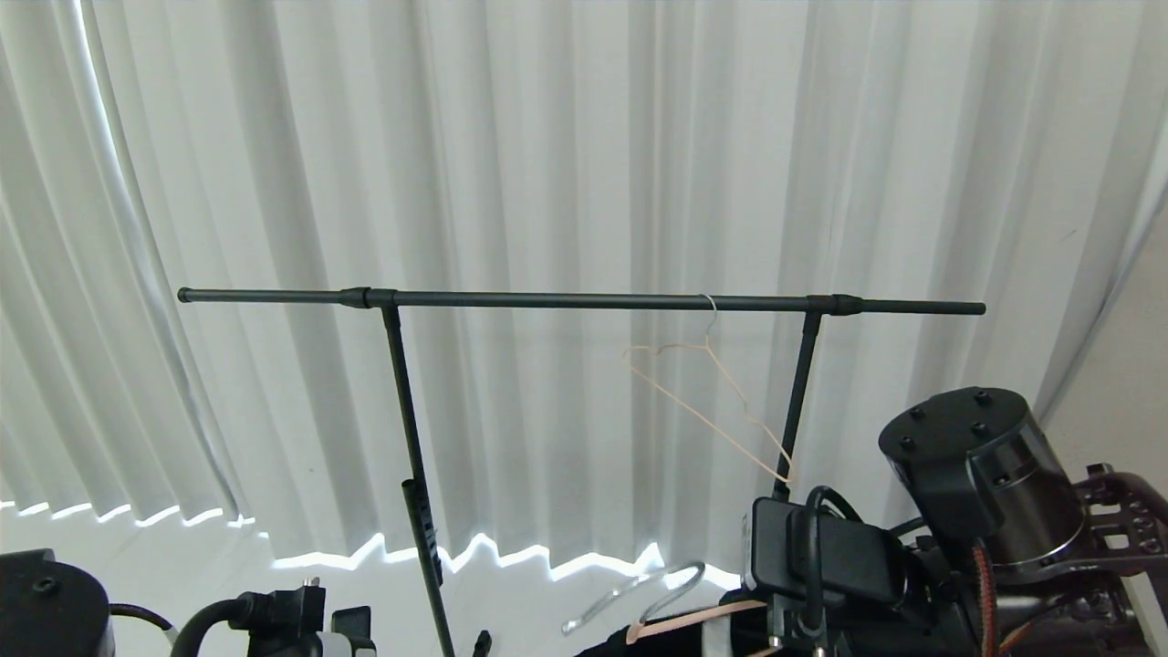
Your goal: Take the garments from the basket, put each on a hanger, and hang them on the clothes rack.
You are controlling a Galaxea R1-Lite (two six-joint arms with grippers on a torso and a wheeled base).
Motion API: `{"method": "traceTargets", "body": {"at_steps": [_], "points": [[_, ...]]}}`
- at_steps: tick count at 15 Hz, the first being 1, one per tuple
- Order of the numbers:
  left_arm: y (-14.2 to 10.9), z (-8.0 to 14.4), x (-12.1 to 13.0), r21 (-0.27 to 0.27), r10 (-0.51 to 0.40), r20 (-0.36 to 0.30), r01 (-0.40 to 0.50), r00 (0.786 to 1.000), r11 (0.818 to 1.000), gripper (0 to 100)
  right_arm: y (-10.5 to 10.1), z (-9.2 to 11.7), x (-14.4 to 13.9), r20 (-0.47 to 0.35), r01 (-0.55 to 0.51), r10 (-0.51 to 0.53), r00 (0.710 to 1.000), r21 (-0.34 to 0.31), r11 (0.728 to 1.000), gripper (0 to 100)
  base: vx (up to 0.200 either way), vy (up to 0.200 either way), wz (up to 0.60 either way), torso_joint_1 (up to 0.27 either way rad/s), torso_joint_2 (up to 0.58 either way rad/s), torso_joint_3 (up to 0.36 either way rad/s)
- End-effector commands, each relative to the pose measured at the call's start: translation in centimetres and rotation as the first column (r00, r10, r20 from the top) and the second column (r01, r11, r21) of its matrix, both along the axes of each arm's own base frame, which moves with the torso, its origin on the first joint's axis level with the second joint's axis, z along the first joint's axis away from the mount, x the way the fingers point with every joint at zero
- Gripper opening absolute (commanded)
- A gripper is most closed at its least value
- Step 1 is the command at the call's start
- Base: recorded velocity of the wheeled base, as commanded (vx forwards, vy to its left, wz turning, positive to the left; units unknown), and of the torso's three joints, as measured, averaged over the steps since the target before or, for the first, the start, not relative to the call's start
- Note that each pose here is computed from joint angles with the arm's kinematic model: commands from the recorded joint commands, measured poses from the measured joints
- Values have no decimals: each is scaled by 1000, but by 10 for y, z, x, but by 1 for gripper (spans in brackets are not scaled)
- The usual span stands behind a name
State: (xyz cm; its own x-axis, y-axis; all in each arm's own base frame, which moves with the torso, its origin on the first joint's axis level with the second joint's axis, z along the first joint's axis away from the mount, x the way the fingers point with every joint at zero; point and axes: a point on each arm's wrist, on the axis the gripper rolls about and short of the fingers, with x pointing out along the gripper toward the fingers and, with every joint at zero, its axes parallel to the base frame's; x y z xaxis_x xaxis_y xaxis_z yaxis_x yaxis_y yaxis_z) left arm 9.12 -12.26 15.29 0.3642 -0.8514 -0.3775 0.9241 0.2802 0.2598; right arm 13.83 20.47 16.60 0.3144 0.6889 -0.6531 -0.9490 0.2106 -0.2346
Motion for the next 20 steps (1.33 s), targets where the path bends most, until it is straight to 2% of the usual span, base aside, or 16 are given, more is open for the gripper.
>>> {"method": "traceTargets", "body": {"at_steps": [1,6,7,10,16,18,20], "points": [[0,0,0,2,0,-2,0,1000,1000,0,0,1,0,3,0,0,1000,6,1000,0,0,0,0,0,0,0],[0,-1,0,9,6,-1,-6,1000,1000,0,-4,7,-3,16,0,0,1000,25,1000,0,0,0,0,0,0,0],[0,-1,0,12,21,4,-21,1000,1000,100,-5,8,-4,19,0,0,1000,30,1000,0,0,0,0,0,0,0],[1,-1,1,12,35,6,-35,999,999,100,-10,16,-4,43,12,-15,999,56,998,0,0,0,0,0,0,0],[9,-2,9,15,131,3,-131,991,991,100,-45,47,-6,136,89,-114,984,181,980,0,0,0,0,0,0,0],[20,-8,19,37,228,-13,-227,974,973,100,-56,53,-9,152,108,-140,978,204,973,0,0,0,0,0,0,0],[37,-22,24,84,332,-40,-328,942,941,100,-62,53,-11,158,119,-154,975,214,970,0,0,0,0,0,0,0]]}}
